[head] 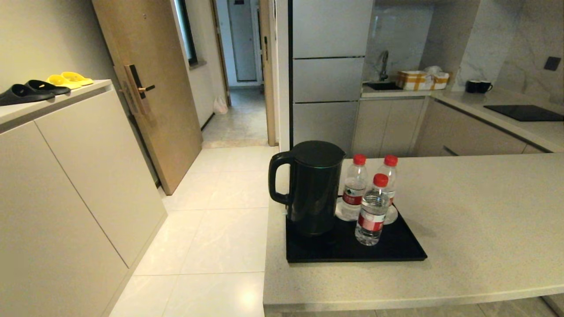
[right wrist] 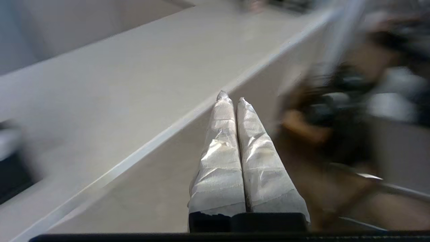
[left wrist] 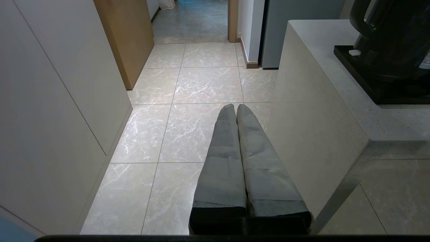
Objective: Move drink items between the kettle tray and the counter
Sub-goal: Pick up the bottled water
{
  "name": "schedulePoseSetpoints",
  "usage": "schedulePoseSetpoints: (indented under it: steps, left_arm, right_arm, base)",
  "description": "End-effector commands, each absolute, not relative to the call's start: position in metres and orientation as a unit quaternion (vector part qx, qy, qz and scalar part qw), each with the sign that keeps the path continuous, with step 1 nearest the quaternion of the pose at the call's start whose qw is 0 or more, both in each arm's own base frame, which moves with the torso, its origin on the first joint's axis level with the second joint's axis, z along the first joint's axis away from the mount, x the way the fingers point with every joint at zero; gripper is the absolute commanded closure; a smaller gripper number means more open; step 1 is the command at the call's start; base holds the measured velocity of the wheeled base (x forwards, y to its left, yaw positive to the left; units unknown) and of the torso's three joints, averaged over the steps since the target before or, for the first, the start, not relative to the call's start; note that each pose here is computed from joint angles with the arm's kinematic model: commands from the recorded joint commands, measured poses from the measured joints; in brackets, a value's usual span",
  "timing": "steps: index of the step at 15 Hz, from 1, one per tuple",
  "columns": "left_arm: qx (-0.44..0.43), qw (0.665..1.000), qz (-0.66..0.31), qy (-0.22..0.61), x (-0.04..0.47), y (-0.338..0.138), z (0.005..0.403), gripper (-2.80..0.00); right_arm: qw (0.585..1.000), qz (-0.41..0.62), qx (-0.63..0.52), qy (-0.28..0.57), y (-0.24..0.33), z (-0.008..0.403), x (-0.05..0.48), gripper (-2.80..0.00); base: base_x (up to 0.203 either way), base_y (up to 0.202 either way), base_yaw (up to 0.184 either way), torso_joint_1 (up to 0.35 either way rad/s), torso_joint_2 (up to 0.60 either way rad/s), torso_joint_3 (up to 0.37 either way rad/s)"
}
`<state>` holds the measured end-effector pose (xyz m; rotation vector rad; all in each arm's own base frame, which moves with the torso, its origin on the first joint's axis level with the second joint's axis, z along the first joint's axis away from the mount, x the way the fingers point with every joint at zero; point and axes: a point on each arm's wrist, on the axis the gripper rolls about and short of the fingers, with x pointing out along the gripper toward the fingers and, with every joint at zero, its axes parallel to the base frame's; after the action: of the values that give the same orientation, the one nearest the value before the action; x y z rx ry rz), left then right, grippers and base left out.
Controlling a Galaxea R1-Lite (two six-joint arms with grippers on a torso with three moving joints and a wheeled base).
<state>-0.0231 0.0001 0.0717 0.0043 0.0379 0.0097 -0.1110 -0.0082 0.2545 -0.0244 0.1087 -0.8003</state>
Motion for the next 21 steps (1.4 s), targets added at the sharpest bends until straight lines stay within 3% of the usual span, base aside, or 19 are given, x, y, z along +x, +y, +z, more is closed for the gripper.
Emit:
schedulePoseSetpoints:
  steps: [1, 3, 5, 11, 14, 21]
  left_arm:
    - [0.002, 1.0, 0.005, 0.02, -0.023, 0.0, 0.072, 0.0]
    - [0.002, 1.0, 0.005, 0.02, -0.023, 0.0, 0.072, 0.0]
    - [0.002, 1.0, 0.004, 0.02, -0.023, 0.0, 0.072, 0.0]
    - [0.002, 1.0, 0.005, 0.02, -0.023, 0.0, 0.072, 0.0]
    - [0.002, 1.0, 0.005, 0.02, -0.023, 0.0, 0.072, 0.0]
    - [0.002, 1.0, 0.005, 0.02, -0.023, 0.0, 0.072, 0.0]
  right_arm:
    - [0.948, -0.317, -0.005, 0.028, -0.007, 0.25, -0.123, 0.0]
    - [0.967, -0.253, -0.015, 0.032, -0.008, 0.228, -0.128, 0.0]
    - [0.981, -0.185, -0.045, 0.045, -0.007, 0.181, -0.121, 0.0]
    - [0.994, -0.053, -0.085, 0.035, -0.002, 0.077, -0.026, 0.0]
    - [1.0, -0.001, -0.003, 0.012, 0.0, 0.074, -0.023, 0.0]
    - [1.0, 0.0, 0.004, -0.001, 0.0, 0.076, -0.023, 0.0]
  base:
    - [0.0, 0.0, 0.0, 0.0, 0.0, 0.0]
    - [0.0, 0.0, 0.0, 0.0, 0.0, 0.0]
    - [0.0, 0.0, 0.0, 0.0, 0.0, 0.0]
    - [0.0, 0.0, 0.0, 0.0, 0.0, 0.0]
    - [0.0, 0.0, 0.0, 0.0, 0.0, 0.0]
    - [0.0, 0.0, 0.0, 0.0, 0.0, 0.0]
